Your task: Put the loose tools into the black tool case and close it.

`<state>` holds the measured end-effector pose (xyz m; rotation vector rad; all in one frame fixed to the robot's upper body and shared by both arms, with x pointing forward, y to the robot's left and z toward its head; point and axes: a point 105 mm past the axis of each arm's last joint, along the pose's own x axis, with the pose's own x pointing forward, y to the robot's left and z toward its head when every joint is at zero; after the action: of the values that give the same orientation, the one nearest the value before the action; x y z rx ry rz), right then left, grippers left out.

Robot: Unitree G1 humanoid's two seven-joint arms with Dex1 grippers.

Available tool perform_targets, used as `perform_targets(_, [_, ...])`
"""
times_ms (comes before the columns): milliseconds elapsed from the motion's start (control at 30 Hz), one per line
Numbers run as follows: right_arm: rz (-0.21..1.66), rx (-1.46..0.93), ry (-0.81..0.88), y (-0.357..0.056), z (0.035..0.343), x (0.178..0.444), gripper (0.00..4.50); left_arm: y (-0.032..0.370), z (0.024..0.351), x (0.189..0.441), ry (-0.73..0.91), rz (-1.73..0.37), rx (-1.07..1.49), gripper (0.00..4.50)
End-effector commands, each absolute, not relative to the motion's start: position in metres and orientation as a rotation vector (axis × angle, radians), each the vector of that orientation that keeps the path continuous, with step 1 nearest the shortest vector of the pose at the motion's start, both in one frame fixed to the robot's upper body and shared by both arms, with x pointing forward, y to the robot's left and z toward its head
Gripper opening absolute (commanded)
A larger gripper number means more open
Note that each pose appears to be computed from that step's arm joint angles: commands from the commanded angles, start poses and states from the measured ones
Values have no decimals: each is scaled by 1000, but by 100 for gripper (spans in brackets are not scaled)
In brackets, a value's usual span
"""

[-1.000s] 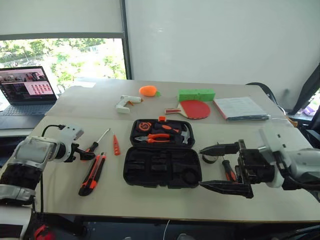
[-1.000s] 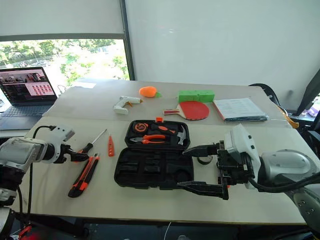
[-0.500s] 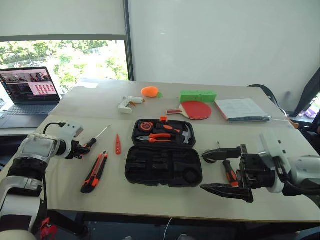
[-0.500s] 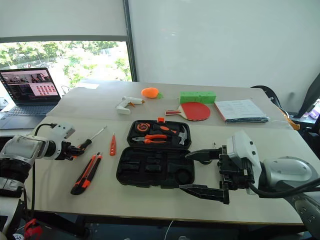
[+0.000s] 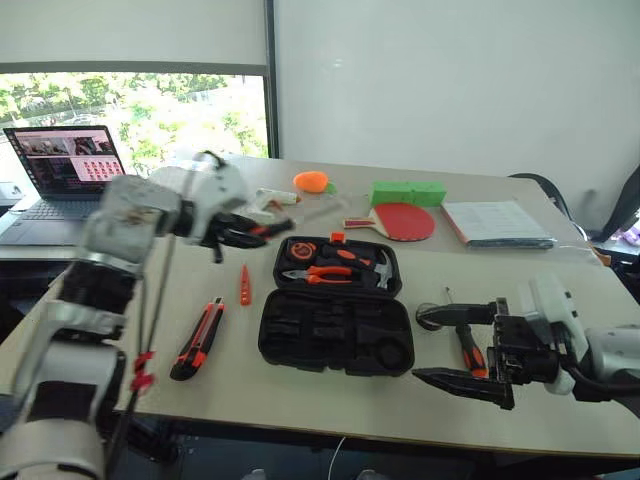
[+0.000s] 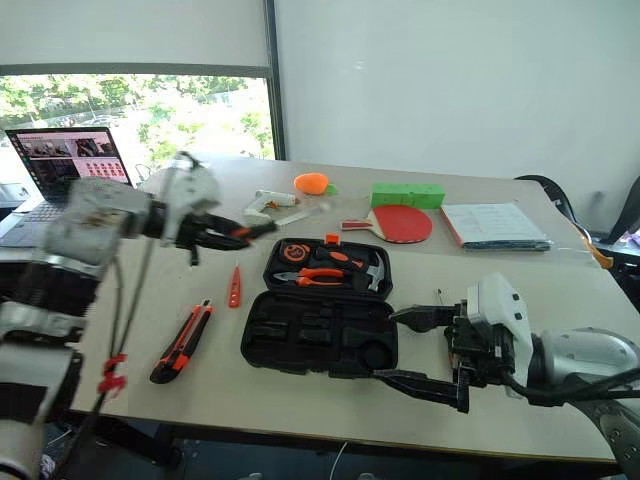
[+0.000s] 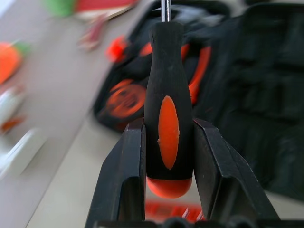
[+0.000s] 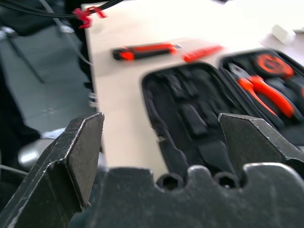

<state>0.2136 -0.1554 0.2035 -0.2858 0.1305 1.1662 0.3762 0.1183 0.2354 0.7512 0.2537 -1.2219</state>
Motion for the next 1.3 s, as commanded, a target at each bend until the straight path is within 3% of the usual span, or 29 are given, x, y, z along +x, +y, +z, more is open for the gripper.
perform_targets(33, [1087, -324, 103, -164, 204, 220, 450, 97, 217, 372, 296, -1310, 932, 88])
perform_targets(267, [1011, -313, 100, -168, 202, 215, 450, 91, 170, 379, 430, -1276, 1028, 88])
perform_targets(833, [906, -320, 104, -179, 202, 220, 450, 87, 142, 380, 469, -1284, 1010, 88])
perform_targets(900, [907, -316, 103, -178, 202, 219, 450, 87, 146, 381, 460, -1279, 1003, 188])
perform_targets(1133, [911, -307, 104, -178, 203, 221, 450, 82, 176, 379, 370, -1299, 968, 423])
perform_targets(1200, [913, -305, 104, -178, 203, 222, 450, 80, 188, 372, 342, -1344, 952, 443])
perform_targets(1300, [914, -301, 105, -179, 203, 224, 450, 76, 197, 367, 319, -1366, 946, 390])
